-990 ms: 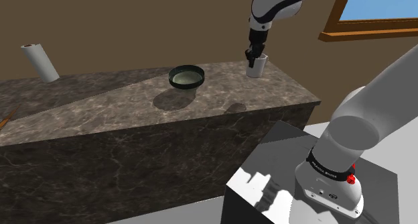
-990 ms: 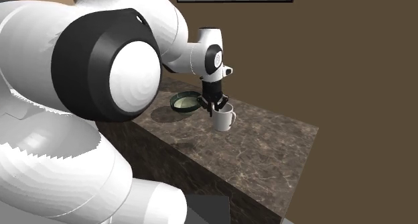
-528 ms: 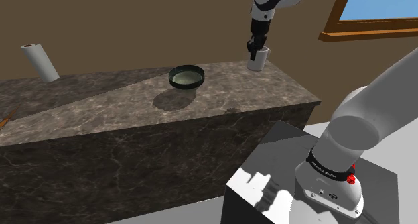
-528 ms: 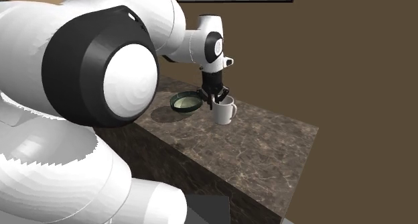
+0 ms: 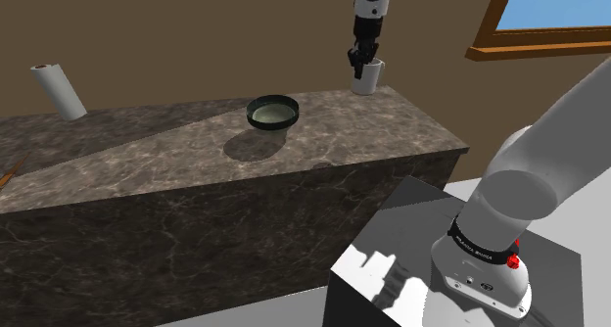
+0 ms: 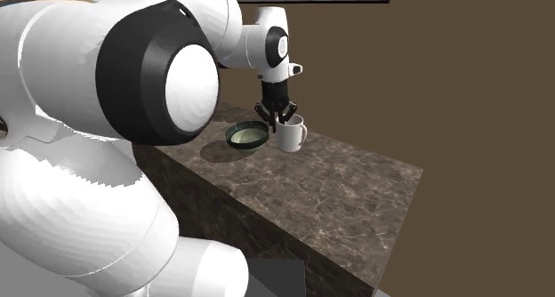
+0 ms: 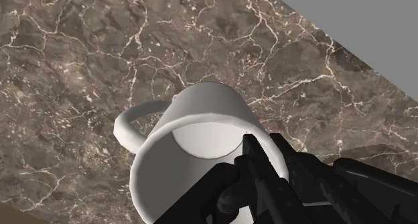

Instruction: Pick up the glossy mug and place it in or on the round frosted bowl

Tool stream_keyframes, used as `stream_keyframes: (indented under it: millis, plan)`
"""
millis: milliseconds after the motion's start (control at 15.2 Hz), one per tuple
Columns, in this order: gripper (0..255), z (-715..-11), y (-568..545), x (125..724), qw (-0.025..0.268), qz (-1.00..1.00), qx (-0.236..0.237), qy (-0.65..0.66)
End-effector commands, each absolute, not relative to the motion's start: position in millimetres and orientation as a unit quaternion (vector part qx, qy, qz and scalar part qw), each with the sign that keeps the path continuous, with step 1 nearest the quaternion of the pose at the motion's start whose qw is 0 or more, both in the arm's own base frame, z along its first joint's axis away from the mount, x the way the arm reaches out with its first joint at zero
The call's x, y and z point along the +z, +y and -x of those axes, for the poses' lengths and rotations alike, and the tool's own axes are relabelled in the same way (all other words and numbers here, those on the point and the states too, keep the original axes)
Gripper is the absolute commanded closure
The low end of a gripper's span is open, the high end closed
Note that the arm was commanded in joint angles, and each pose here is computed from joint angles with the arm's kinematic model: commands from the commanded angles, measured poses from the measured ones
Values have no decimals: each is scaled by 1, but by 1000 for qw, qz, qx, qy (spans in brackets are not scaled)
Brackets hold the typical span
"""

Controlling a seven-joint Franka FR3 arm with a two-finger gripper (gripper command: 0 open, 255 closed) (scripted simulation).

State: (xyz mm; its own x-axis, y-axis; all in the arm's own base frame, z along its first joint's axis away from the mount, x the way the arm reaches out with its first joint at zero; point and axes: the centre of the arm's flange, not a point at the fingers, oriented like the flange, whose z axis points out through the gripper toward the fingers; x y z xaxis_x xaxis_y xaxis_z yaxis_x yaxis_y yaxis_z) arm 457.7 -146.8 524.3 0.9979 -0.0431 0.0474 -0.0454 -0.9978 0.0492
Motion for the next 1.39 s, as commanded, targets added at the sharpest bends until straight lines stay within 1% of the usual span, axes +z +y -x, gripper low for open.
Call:
stream_keyframes:
  millis: [0, 1320]
  plan:
    - [255, -479, -132, 525, 25, -999, 23, -22]
    - [255, -699, 14, 544, 25, -999, 23, -22]
